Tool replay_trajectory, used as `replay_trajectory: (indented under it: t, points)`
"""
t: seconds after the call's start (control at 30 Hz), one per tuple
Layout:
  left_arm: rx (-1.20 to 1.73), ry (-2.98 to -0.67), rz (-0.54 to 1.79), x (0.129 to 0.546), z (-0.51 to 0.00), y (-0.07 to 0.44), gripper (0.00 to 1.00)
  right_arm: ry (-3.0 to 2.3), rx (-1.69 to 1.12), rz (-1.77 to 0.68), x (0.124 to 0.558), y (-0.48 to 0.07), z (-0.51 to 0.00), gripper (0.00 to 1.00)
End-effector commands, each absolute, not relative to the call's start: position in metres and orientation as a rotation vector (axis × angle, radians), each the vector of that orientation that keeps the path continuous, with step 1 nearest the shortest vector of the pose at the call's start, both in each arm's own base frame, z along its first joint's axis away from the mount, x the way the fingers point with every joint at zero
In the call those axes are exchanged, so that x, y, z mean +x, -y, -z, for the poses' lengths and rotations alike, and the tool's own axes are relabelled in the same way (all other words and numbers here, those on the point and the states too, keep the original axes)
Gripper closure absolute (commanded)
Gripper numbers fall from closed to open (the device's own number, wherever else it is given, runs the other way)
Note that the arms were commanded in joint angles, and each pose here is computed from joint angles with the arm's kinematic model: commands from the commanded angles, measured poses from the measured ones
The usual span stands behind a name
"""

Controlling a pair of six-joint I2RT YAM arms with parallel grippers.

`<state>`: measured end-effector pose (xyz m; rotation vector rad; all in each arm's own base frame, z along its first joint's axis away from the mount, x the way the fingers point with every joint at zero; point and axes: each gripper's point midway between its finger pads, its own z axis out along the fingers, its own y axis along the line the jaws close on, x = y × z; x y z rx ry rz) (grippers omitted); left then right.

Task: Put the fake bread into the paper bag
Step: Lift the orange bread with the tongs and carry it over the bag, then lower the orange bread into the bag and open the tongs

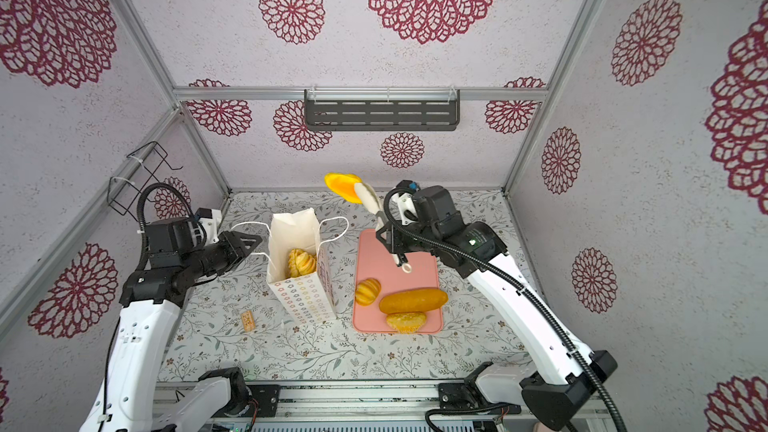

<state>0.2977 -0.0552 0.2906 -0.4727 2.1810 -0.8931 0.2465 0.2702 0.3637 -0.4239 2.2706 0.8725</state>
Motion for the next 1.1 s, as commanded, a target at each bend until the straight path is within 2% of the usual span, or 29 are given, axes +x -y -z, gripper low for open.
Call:
replay_trajectory:
  t: [0.0, 0.13, 0.23, 0.57, 0.77, 0.93, 1.07]
  points:
    - [-0.461, -2.160, 0.860, 0.294, -0.302, 0.051, 0.60, -2.235, -0.441, -0.827, 0.240, -0.285, -0.381, 0.92]
    - [-0.465, -2.164, 0.842, 0.291, -0.303, 0.050, 0.52, -2.260, -0.536, -0.737, 0.226, -0.307, -0.376, 0.92]
    - [-0.467, -2.162, 0.829, 0.288, -0.304, 0.049, 0.52, -2.279, -0.572, -0.671, 0.221, -0.315, -0.371, 0.92]
    - [-0.457, -2.158, 0.787, 0.274, -0.312, 0.046, 0.64, -2.327, -0.669, -0.584, 0.207, -0.332, -0.353, 0.89]
    - [-0.456, -2.154, 0.782, 0.273, -0.313, 0.046, 0.75, -2.335, -0.693, -0.553, 0.205, -0.337, -0.347, 0.86]
    - [-0.451, -2.155, 0.805, 0.278, -0.311, 0.048, 0.89, -2.328, -0.691, -0.563, 0.204, -0.340, -0.348, 0.75]
    - [-0.448, -2.155, 0.810, 0.281, -0.311, 0.048, 0.96, -2.320, -0.686, -0.572, 0.205, -0.341, -0.350, 0.63]
